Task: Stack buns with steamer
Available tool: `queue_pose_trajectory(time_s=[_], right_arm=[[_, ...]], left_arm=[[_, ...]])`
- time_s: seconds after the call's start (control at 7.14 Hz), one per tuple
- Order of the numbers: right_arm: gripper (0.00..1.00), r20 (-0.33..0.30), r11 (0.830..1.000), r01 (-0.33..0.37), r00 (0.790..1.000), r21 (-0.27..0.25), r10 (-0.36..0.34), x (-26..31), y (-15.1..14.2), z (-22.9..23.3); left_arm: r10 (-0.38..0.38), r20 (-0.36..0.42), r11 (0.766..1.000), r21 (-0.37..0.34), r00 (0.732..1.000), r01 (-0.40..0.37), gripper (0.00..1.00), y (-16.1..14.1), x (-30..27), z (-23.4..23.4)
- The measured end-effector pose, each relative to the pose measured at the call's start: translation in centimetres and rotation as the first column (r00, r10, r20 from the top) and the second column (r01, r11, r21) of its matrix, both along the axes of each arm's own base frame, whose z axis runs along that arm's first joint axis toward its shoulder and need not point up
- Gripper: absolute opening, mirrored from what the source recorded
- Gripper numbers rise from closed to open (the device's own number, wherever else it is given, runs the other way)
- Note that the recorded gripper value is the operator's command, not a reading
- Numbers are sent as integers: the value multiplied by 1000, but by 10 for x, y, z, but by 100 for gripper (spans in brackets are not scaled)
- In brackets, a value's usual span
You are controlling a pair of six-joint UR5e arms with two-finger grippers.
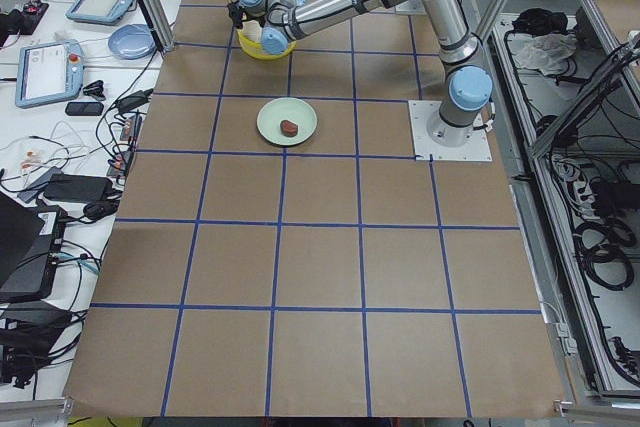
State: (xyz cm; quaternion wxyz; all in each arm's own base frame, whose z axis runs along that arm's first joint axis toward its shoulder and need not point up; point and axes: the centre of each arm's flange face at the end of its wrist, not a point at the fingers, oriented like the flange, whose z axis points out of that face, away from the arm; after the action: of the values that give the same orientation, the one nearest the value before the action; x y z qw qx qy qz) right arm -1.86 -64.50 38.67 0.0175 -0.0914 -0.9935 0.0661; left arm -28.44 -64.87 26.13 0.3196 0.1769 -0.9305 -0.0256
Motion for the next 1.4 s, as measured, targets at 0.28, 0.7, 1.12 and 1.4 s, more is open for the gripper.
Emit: queue_pose_trajectory(time_s=[0.28,0.7,1.12,1.4], right_arm=[[0,6,1000,17,1000,-1,-17,28,1,0],[0,-12,998,67,998,-1,-67,114,9,-1],[0,-4,1000,15,1000,23,-15,194,19,-21],[0,-3,998,-30,1000,62,30,205,13,-54]], left_arm=[[33,100,996,-85,994,-24,98,-11,56,35],[-55,332,990,-108,942,96,99,-10,187,66],[-252,484,963,38,838,267,98,26,256,33],[-464,488,877,137,739,460,99,57,273,-9]])
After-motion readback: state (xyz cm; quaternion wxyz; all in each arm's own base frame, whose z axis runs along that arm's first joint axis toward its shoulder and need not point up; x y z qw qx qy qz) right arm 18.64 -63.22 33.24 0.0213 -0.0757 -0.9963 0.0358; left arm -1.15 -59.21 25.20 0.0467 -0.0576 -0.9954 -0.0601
